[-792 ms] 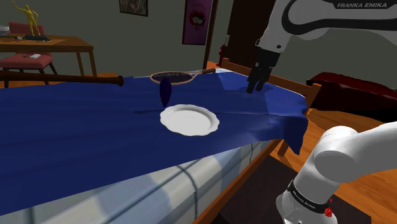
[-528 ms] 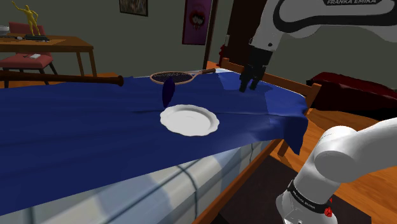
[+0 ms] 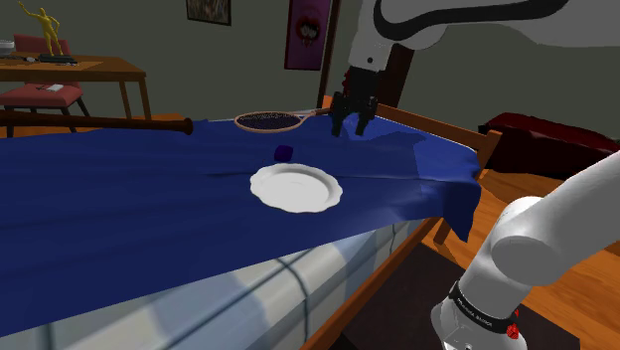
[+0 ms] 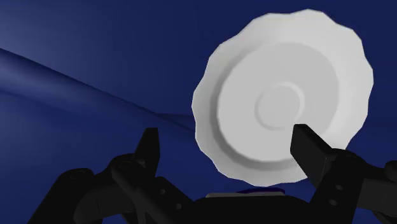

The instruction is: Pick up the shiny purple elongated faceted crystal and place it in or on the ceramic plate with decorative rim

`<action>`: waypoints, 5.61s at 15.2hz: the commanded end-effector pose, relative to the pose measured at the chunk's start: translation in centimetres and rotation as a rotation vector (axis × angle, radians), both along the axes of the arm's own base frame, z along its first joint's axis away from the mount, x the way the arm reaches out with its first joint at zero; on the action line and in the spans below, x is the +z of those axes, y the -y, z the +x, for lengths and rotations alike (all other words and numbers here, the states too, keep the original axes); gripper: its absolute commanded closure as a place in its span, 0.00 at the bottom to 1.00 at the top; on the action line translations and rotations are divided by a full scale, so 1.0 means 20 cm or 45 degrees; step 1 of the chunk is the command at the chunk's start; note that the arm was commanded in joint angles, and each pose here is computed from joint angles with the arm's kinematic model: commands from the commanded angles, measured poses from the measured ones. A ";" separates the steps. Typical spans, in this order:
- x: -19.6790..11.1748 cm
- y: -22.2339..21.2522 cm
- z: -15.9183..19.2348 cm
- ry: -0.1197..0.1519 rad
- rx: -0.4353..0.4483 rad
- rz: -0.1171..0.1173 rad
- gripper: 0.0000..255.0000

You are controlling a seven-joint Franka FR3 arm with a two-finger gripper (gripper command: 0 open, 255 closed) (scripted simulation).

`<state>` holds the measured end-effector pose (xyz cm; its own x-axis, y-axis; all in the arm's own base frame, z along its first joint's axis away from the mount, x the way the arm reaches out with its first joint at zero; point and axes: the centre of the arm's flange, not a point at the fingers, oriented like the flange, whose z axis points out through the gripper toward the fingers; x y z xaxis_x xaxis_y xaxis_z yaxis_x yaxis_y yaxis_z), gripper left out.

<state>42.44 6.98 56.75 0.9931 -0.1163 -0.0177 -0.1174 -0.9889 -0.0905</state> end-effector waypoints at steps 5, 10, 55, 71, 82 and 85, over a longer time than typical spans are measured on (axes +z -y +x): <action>0.00 -0.23 0.34 -0.046 -0.119 0.008 0.00; -0.02 -0.39 0.65 -0.083 -0.217 0.014 0.00; -0.57 -0.22 1.03 -0.110 -0.901 -0.066 0.00; -0.69 -0.22 1.03 -0.110 -0.901 -0.066 1.00; -0.58 -0.22 1.03 -0.110 -0.901 -0.066 1.00; -0.50 -0.22 1.03 -0.110 -0.901 -0.066 1.00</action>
<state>62.89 11.54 46.16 0.6740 -0.7354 -0.0699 -0.7375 -0.6753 -0.0068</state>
